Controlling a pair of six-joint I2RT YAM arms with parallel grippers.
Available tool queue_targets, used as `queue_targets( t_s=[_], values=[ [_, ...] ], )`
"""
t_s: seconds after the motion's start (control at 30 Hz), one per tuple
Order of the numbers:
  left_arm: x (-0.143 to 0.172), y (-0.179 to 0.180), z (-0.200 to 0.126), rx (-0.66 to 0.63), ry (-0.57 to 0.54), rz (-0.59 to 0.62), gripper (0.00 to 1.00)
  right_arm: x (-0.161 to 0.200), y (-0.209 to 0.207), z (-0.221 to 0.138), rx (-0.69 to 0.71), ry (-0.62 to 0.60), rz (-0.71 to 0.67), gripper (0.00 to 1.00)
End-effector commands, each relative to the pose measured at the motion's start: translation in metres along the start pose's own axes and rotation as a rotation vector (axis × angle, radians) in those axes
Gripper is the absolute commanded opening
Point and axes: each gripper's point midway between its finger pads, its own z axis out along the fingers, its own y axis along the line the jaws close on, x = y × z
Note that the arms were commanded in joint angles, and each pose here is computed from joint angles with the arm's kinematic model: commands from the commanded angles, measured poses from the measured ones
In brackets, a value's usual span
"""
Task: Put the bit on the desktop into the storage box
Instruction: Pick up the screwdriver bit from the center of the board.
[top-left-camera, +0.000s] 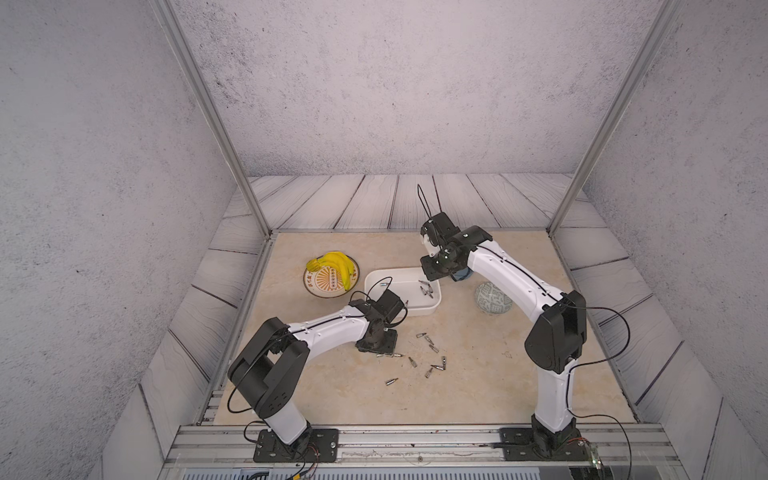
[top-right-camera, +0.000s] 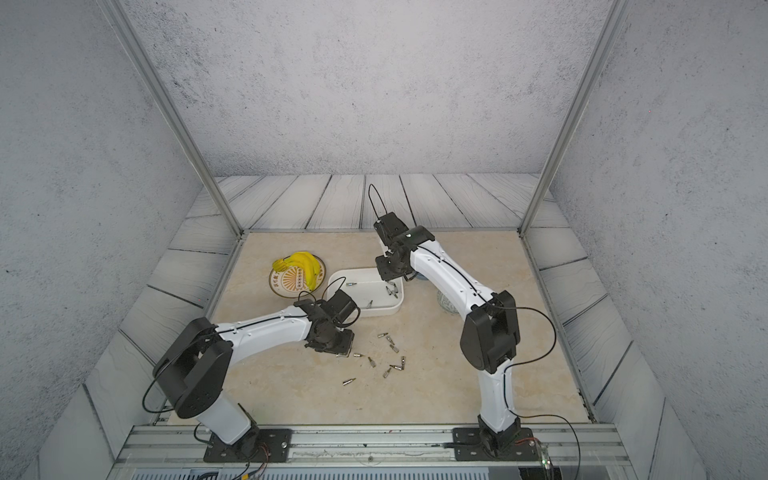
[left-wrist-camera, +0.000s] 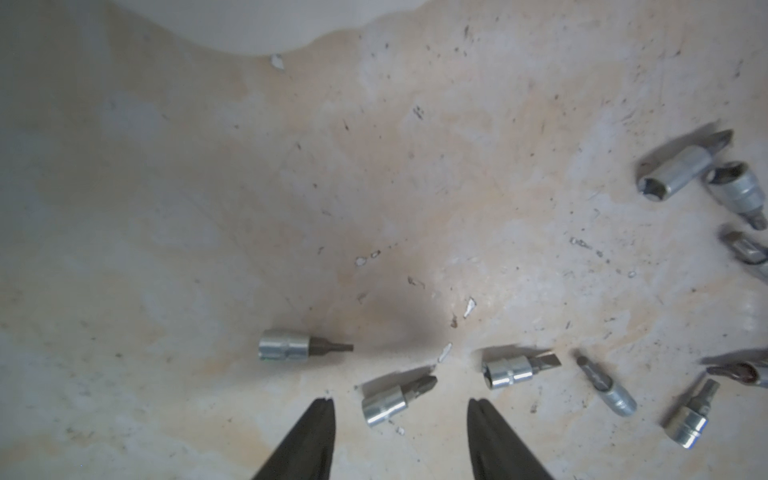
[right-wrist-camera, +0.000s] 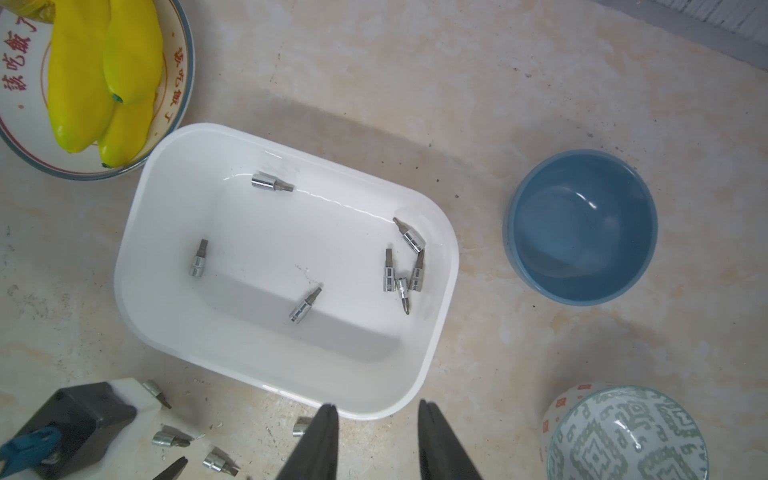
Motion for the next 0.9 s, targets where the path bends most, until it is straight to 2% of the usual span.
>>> queue_targets(
  t_s=[0.0,0.57,0.87],
  values=[
    [0.009,-0.001,0.004,0.005,0.027,0.024,0.55,0.001,-0.003,-0.013,0.014,-0.013,-0.002,0.37],
    [0.019,0.005,0.013,-0.02,0.061,0.064,0.53,0.003,-0.005,-0.014,0.02,-0.016,-0.001,0.37],
    [0.013,0.011,0.01,-0.046,0.013,0.109,0.53,0.002,-0.006,-0.017,0.021,-0.019,0.001,0.37]
  ],
)
